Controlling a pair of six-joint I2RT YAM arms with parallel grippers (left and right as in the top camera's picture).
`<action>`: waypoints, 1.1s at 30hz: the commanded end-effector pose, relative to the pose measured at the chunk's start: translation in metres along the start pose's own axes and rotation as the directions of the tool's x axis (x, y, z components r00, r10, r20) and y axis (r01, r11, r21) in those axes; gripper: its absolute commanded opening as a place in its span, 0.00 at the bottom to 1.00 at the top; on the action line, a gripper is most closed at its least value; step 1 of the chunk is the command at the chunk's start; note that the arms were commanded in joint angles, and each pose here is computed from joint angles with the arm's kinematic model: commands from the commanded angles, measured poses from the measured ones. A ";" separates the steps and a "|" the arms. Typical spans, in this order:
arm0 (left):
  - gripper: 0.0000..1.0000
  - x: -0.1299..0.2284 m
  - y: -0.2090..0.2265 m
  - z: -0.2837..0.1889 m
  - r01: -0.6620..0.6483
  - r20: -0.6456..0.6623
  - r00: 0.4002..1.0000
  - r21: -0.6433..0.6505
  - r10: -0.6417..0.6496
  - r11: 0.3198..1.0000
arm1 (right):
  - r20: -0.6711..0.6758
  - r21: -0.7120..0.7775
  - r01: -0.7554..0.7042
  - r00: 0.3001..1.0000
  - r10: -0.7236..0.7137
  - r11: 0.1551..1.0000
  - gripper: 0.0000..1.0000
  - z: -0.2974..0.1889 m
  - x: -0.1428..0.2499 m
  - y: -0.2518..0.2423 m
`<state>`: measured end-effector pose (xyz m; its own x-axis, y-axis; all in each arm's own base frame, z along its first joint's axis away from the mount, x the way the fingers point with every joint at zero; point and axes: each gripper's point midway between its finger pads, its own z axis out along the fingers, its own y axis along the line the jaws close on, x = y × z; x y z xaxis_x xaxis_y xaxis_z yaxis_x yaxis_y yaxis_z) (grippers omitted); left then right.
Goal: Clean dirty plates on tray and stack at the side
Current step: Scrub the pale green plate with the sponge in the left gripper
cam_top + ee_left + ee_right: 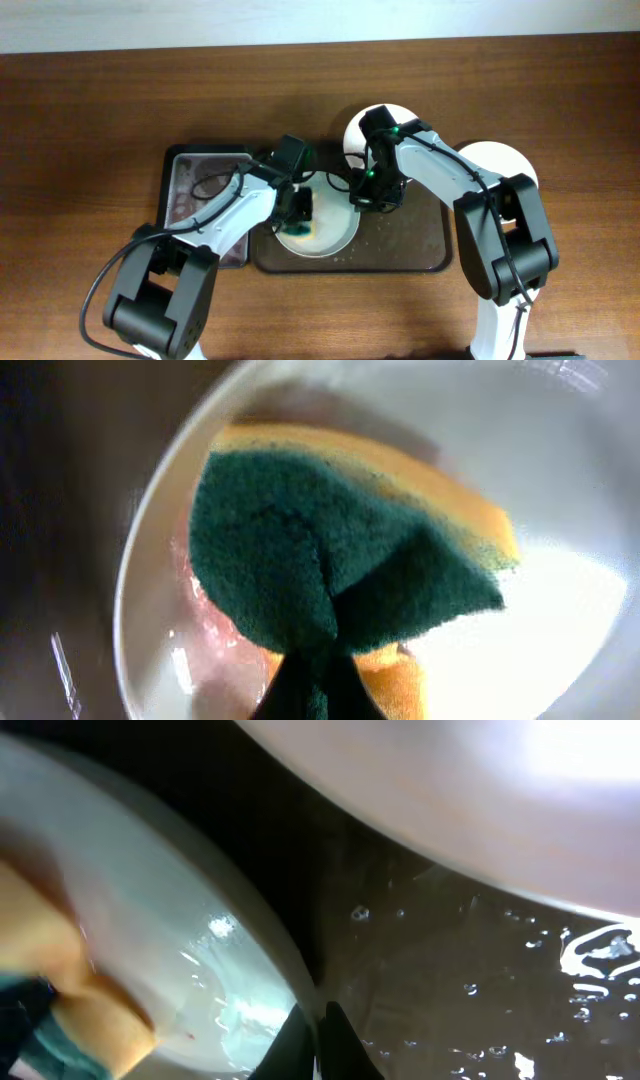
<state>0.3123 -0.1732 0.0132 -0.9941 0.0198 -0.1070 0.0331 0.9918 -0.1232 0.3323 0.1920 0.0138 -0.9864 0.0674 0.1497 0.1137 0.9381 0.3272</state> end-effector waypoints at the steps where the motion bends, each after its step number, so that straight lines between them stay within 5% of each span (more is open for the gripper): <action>1: 0.00 0.045 0.005 0.013 -0.059 -0.183 0.981 0.040 0.065 0.997 | 0.017 0.014 -0.011 1.000 0.011 1.000 0.04 -0.003 -0.003 -0.005; 5: 0.00 0.034 -0.041 0.008 -0.165 -0.113 0.972 0.303 0.208 0.939 | 0.014 0.015 -0.013 1.000 0.012 1.000 0.04 -0.003 -0.003 -0.005; 14: 0.00 0.027 -0.081 -0.001 -0.072 -0.098 0.987 0.437 0.127 0.897 | 0.014 0.015 -0.013 1.000 0.013 1.000 0.04 -0.003 -0.002 -0.005; 18: 0.00 0.020 -0.069 0.006 -0.068 -0.066 0.993 0.349 0.097 0.935 | 0.013 0.015 -0.013 1.000 0.013 1.000 0.04 -0.003 -0.002 -0.005; 23: 0.00 -0.006 -0.027 0.019 0.012 0.078 0.997 0.037 -0.015 0.999 | 0.013 0.015 -0.013 1.000 0.013 1.000 0.04 -0.003 -0.002 -0.005; 33: 0.00 -0.024 0.031 -0.006 0.081 0.183 0.982 -0.226 -0.040 0.971 | 0.005 0.038 -0.019 1.000 0.019 0.999 0.04 -0.003 0.000 -0.009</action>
<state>0.3267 -0.1966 0.0141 -0.9722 -0.0028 -0.2339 0.0215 0.9946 -0.1011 0.3329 0.1909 0.0133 -0.9855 0.0771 0.1513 0.1235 0.9371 0.3265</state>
